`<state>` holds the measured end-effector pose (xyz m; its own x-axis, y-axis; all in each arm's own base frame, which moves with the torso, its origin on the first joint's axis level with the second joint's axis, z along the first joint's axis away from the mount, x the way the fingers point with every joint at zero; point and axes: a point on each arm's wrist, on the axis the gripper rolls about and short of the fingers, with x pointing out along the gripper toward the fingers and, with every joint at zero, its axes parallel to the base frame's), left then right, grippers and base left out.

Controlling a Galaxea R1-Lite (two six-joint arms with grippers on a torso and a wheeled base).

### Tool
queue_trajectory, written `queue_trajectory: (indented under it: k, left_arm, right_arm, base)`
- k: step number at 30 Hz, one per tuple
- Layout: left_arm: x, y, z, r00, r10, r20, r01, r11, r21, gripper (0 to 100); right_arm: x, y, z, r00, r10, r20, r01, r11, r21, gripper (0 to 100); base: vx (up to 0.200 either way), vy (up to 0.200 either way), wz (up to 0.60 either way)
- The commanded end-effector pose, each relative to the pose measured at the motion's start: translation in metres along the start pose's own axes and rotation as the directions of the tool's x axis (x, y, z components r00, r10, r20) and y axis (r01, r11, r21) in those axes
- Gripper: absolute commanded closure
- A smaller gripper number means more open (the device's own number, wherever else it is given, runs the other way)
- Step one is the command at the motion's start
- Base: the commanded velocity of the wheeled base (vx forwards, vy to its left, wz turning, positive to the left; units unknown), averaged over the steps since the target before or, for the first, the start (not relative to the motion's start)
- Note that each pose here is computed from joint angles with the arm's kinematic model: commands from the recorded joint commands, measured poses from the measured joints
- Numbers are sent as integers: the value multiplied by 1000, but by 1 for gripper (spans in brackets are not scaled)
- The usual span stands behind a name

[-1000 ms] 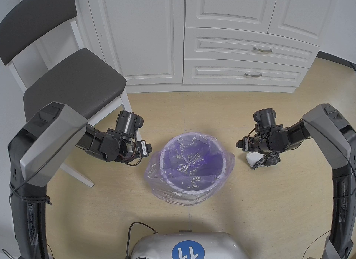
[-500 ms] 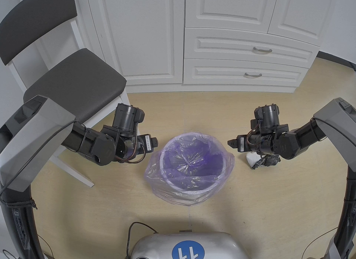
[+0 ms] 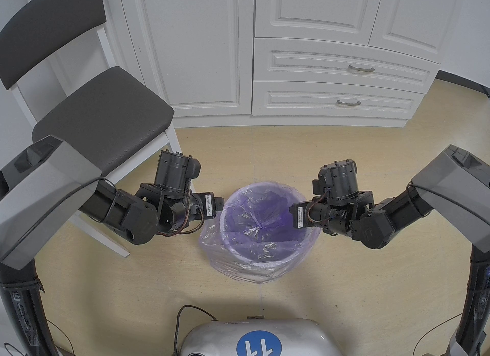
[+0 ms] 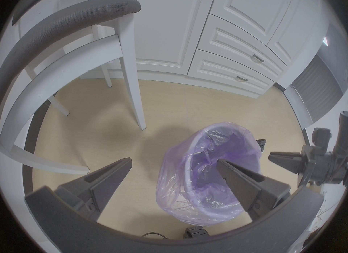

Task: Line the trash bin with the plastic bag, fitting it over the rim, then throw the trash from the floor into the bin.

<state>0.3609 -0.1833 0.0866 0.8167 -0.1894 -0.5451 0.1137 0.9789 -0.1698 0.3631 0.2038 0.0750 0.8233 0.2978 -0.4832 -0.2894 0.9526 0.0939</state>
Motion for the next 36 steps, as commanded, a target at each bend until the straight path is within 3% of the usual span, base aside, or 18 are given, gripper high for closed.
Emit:
queue_trajectory:
  k: [1,7,13,19,23,36]
  left_arm:
    - [-1,-1,0,1000,-3,0,3,1000,1,0]
    - [-1,-1,-1,1000,-2,-3,2,1000,1,0]
    - [-3,-4,-2,1000,-8,-2,8,1000,5,0]
    - [-10,-8,-3,1000,-24,10,24,1000,13,0]
    - [-10,-8,-3,999,-35,32,35,999,12,0]
    - [-8,-8,-5,999,-32,28,32,999,9,0]
  right_arm:
    - [15,11,-14,999,18,-30,-18,1000,14,100]
    - [25,29,-25,998,50,-48,-47,997,60,100]
    - [32,43,-46,991,63,-119,-60,998,34,100]
    - [9,46,-51,960,83,-268,-92,996,-18,100]
    - [-7,49,-58,917,155,-367,-184,982,-46,100]
    - [9,48,-84,888,147,-436,-194,979,-65,100]
  base:
    - [0,0,0]
    - [0,0,0]
    - [0,0,0]
    - [0,0,0]
    - [0,0,0]
    - [0,0,0]
